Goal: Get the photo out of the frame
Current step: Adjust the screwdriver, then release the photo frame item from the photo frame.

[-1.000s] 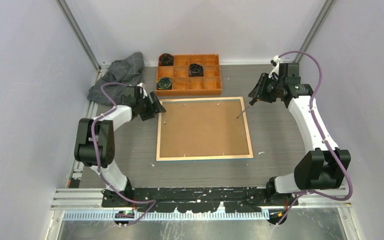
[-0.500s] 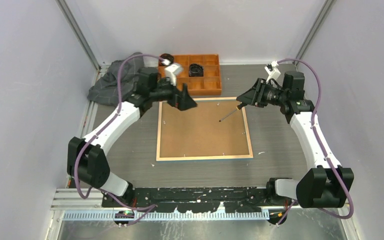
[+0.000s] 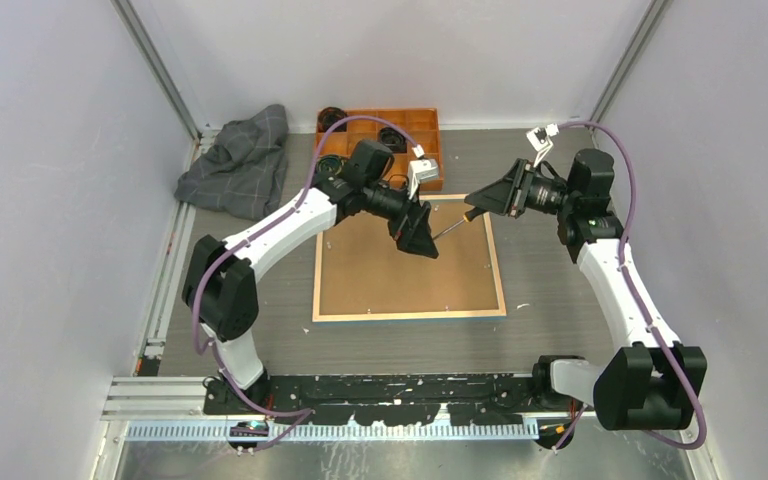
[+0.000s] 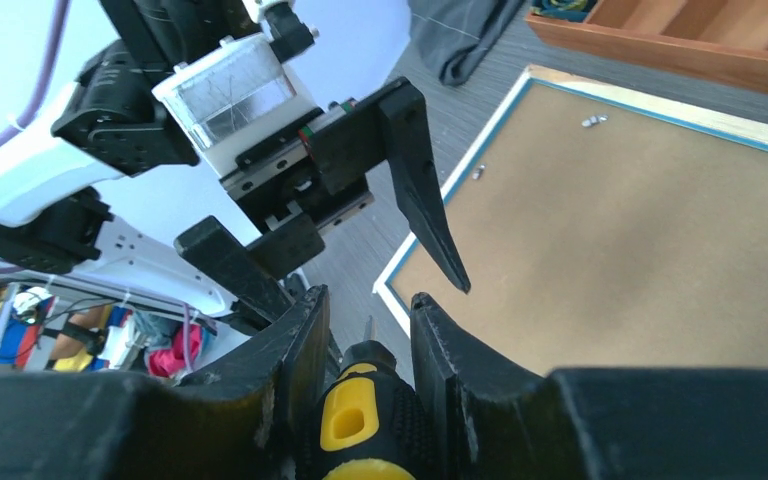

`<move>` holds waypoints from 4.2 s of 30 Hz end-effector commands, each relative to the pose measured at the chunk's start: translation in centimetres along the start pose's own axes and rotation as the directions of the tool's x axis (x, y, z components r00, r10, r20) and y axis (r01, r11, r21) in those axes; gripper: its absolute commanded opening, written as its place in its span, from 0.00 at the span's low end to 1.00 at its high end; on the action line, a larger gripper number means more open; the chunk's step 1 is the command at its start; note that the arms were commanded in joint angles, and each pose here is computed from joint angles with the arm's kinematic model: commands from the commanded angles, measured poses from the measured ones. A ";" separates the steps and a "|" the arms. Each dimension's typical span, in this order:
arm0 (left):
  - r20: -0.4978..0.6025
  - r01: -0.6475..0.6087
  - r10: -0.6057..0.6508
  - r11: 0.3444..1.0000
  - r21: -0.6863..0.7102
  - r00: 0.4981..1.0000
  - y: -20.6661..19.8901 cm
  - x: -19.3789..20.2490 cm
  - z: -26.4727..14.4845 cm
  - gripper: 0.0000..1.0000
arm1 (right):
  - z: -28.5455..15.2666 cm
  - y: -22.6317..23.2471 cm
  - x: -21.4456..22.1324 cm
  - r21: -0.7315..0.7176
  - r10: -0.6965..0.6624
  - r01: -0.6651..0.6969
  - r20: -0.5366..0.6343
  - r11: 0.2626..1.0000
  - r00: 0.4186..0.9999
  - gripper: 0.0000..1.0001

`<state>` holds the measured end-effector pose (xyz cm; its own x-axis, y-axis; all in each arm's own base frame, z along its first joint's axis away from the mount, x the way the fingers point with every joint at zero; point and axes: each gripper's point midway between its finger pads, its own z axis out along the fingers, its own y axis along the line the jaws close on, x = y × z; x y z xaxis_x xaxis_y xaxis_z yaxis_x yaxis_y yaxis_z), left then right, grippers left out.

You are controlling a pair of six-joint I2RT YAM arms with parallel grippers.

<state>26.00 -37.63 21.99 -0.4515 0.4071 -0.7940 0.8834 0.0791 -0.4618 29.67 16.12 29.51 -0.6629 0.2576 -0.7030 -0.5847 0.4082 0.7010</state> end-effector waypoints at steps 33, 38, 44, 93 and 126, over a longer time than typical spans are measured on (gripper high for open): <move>-0.037 -0.073 0.076 0.993 0.095 0.996 -4.0 0.7 -0.9 0.00 | -1.1 1.5 1.8 -0.061 -0.060 0.049 -0.195 0.997 0.979 0.68; -0.039 -0.076 0.080 0.992 0.097 0.996 -4.3 0.7 -1.2 0.00 | -1.5 1.7 2.7 -0.089 -0.090 0.071 -0.228 0.993 0.969 0.57; -0.037 -0.066 0.070 0.993 0.095 0.997 -4.1 0.7 -1.2 0.00 | -2.3 2.5 3.6 -0.112 -0.106 0.077 -0.287 0.991 0.952 0.36; -0.400 -0.359 0.263 0.915 -0.186 0.878 0.5 14.8 5.5 0.88 | -9.7 -10.3 9.7 0.688 -0.328 0.451 -0.314 0.568 0.891 0.01; -0.513 -0.231 0.061 0.934 -0.274 0.856 1.3 16.7 13.8 0.37 | -13.7 -14.3 8.4 0.821 -0.315 0.520 -0.442 0.234 0.840 0.01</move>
<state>18.98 -42.82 3.73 -0.1926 0.8074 -0.5576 0.9797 0.1906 -0.0624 25.05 2.38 14.20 -0.6077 -0.2701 -0.7468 -0.1728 0.9628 -0.2076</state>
